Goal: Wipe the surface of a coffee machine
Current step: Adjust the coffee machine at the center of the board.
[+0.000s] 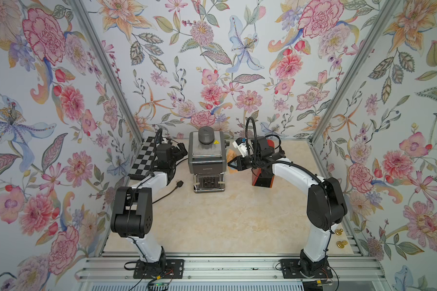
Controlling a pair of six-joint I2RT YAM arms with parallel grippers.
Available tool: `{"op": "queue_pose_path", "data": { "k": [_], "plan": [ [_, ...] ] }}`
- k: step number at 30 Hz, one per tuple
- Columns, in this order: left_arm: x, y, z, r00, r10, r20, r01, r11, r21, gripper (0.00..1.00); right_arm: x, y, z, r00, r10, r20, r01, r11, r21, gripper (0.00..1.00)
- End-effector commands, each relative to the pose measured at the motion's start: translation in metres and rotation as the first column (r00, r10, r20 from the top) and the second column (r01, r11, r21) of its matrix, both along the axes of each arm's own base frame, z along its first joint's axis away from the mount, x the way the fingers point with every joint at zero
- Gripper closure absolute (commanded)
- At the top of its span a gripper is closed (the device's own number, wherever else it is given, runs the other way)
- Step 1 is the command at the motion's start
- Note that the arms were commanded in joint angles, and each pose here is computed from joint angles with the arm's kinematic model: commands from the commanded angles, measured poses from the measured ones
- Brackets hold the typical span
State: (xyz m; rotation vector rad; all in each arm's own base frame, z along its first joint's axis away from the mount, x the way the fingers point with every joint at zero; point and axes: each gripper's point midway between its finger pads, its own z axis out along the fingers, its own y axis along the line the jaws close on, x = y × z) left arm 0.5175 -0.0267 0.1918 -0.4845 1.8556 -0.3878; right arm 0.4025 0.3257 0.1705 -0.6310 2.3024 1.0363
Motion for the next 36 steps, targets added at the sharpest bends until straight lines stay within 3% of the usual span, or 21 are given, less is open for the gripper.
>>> {"op": "queue_pose_path", "data": {
  "k": [1,6,13,19,23,29,36],
  "plan": [
    [-0.01,0.0,0.031,0.998,-0.019,0.066,0.021,1.0,-0.016,0.01,0.002,0.002,-0.029,0.994,-0.097,-0.058,0.094,0.994,-0.048,1.0],
    [-0.031,0.005,0.074,0.992,-0.012,0.125,0.009,1.0,0.019,0.01,0.02,-0.018,-0.067,0.95,-0.304,-0.076,0.292,0.946,-0.139,1.0],
    [-0.053,-0.005,0.126,0.98,-0.075,0.186,0.068,0.997,0.041,0.01,0.033,-0.02,-0.078,0.909,-0.417,-0.013,0.407,0.891,-0.2,1.0],
    [-0.067,-0.022,0.144,0.966,-0.141,0.217,0.139,0.99,0.025,0.01,0.039,0.005,-0.094,0.935,-0.349,-0.069,0.333,0.927,-0.174,1.0],
    [-0.072,-0.038,0.145,0.959,-0.174,0.224,0.177,0.984,0.009,0.01,0.037,0.03,-0.088,0.955,-0.279,-0.103,0.272,0.959,-0.078,1.0],
    [-0.073,-0.041,0.136,0.959,-0.179,0.22,0.184,0.983,-0.001,0.01,0.038,0.058,-0.074,0.974,-0.204,-0.099,0.216,0.967,0.137,1.0],
    [-0.07,-0.048,0.126,0.958,-0.203,0.2,0.209,0.978,-0.008,0.01,0.042,0.095,-0.055,0.992,-0.108,-0.061,0.119,0.966,0.23,1.0]
  ]
}}
